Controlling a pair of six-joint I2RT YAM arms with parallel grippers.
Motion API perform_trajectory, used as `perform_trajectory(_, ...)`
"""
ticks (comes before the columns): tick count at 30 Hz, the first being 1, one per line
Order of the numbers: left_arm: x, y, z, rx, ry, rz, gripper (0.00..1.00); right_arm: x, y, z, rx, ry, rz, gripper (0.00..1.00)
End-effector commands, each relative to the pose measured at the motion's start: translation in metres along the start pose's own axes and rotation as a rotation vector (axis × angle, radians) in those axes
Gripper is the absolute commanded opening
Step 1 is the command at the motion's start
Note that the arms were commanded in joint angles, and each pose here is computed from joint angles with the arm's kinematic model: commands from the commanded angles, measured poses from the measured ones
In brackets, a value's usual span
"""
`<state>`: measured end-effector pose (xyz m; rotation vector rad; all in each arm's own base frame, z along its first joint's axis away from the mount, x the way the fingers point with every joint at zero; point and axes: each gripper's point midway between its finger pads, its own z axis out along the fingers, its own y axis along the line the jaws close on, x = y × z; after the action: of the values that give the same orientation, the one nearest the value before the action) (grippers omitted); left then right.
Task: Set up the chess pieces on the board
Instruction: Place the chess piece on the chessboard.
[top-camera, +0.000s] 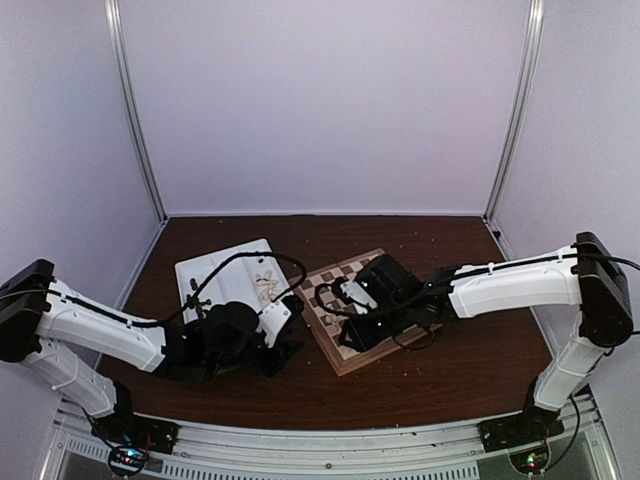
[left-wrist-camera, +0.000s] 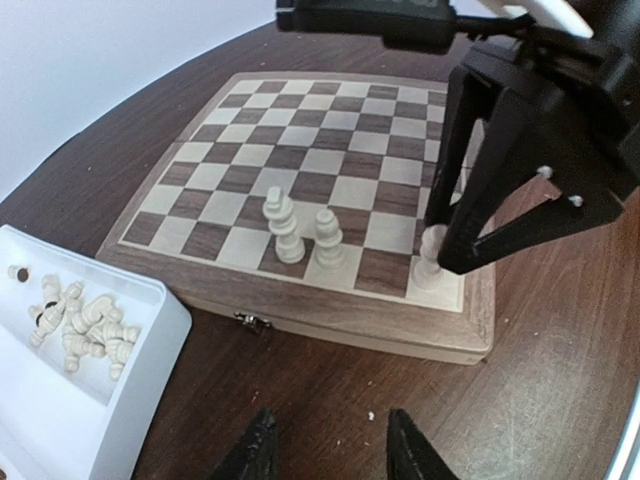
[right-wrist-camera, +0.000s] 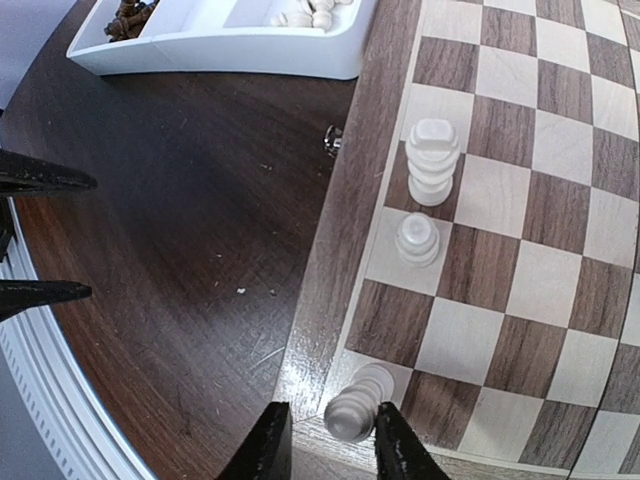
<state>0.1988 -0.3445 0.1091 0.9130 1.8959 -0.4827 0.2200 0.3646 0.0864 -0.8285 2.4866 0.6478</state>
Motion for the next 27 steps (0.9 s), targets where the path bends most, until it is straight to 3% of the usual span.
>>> perform_trajectory(1,-0.007,0.014,-0.003,-0.073,0.016,-0.027,0.37,-0.007,-0.001,-0.003,0.03,-0.025,-0.011,0.34)
perform_trajectory(6,-0.005,0.022,-0.003,-0.129,0.058,-0.043,0.38,-0.014,0.002,-0.01,0.021,-0.055,-0.007,0.46)
perform_trajectory(9,-0.004,0.033,-0.004,-0.207,0.119,-0.079,0.49,-0.023,0.003,-0.022,0.024,-0.1,-0.008,0.49)
perform_trajectory(13,-0.016,0.011,0.003,-0.096,0.148,-0.069,0.52,-0.034,-0.006,-0.047,0.073,-0.202,0.006,0.5)
perform_trajectory(19,-0.034,-0.034,0.03,0.057,0.258,-0.163,0.54,-0.035,-0.042,-0.091,0.163,-0.413,0.108,0.52)
perform_trajectory(27,-0.049,-0.062,0.056,0.018,0.423,-0.19,0.59,-0.001,-0.1,-0.135,0.347,-0.476,0.153,0.54)
